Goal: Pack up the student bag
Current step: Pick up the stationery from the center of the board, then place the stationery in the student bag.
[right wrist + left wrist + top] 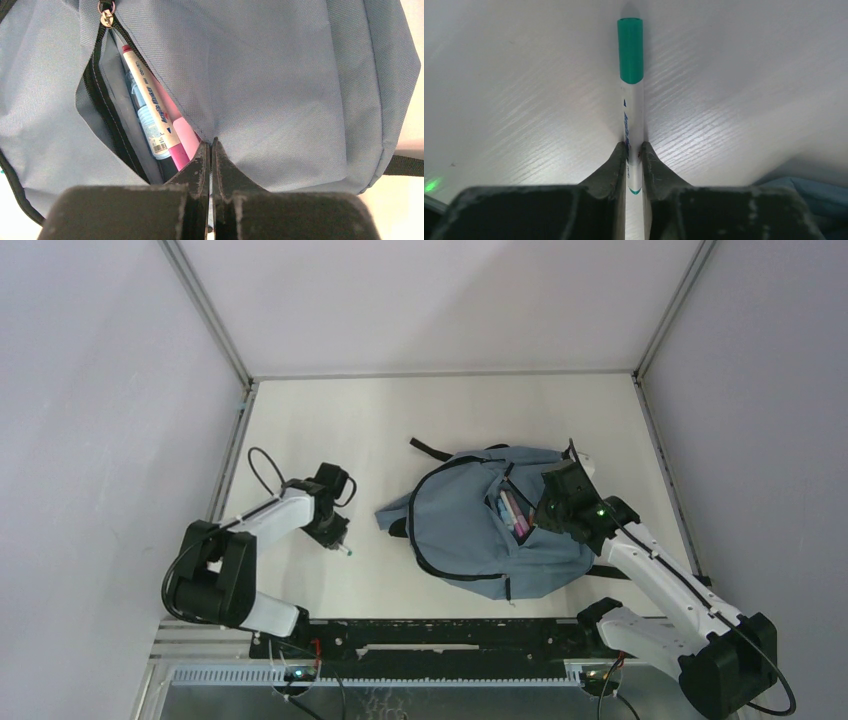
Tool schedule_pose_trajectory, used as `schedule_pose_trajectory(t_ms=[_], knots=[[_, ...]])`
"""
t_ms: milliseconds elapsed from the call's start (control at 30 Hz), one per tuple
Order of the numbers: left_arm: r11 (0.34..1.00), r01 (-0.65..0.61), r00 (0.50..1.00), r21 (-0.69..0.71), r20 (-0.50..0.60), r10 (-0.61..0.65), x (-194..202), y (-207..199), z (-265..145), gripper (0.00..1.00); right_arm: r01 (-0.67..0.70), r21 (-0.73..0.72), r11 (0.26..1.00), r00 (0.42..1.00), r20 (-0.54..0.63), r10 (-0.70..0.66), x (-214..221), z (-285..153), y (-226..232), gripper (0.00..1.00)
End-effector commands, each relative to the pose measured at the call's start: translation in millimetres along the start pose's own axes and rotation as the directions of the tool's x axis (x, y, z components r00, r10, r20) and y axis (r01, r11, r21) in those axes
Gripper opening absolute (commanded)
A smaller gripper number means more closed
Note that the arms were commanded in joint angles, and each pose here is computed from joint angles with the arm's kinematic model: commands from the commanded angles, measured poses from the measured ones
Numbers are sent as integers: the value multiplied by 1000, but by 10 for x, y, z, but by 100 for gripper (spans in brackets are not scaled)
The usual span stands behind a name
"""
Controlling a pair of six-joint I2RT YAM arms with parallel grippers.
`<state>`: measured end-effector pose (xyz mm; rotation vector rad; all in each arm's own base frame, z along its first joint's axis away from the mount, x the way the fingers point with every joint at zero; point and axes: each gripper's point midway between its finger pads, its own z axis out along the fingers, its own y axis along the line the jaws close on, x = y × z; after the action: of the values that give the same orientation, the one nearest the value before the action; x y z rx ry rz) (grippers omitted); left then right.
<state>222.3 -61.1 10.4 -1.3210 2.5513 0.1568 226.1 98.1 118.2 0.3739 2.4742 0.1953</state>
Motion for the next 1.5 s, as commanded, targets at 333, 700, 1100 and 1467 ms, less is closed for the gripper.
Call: schedule_pose_trajectory(t_ms=[333, 700, 1100, 1467], knots=[[683, -358, 934, 637, 238, 267, -121, -1090, -1336, 0, -11, 12, 1000, 1000, 21, 11, -57, -2, -39, 0], [12, -398, 655, 917, 275, 704, 1515, -1633, -2661, 0, -19, -8, 1000, 1000, 24, 19, -82, -15, 10, 0], [116, -163, 546, 980, -8, 838, 2376, -1998, -2745, 0, -26, 7, 1000, 999, 29, 26, -70, -81, -48, 0], [256, -186, 516, 949, -128, 847, 2615, -2149, -2405, 0, -29, 0, 1000, 999, 29, 29, -75, -71, -26, 0]])
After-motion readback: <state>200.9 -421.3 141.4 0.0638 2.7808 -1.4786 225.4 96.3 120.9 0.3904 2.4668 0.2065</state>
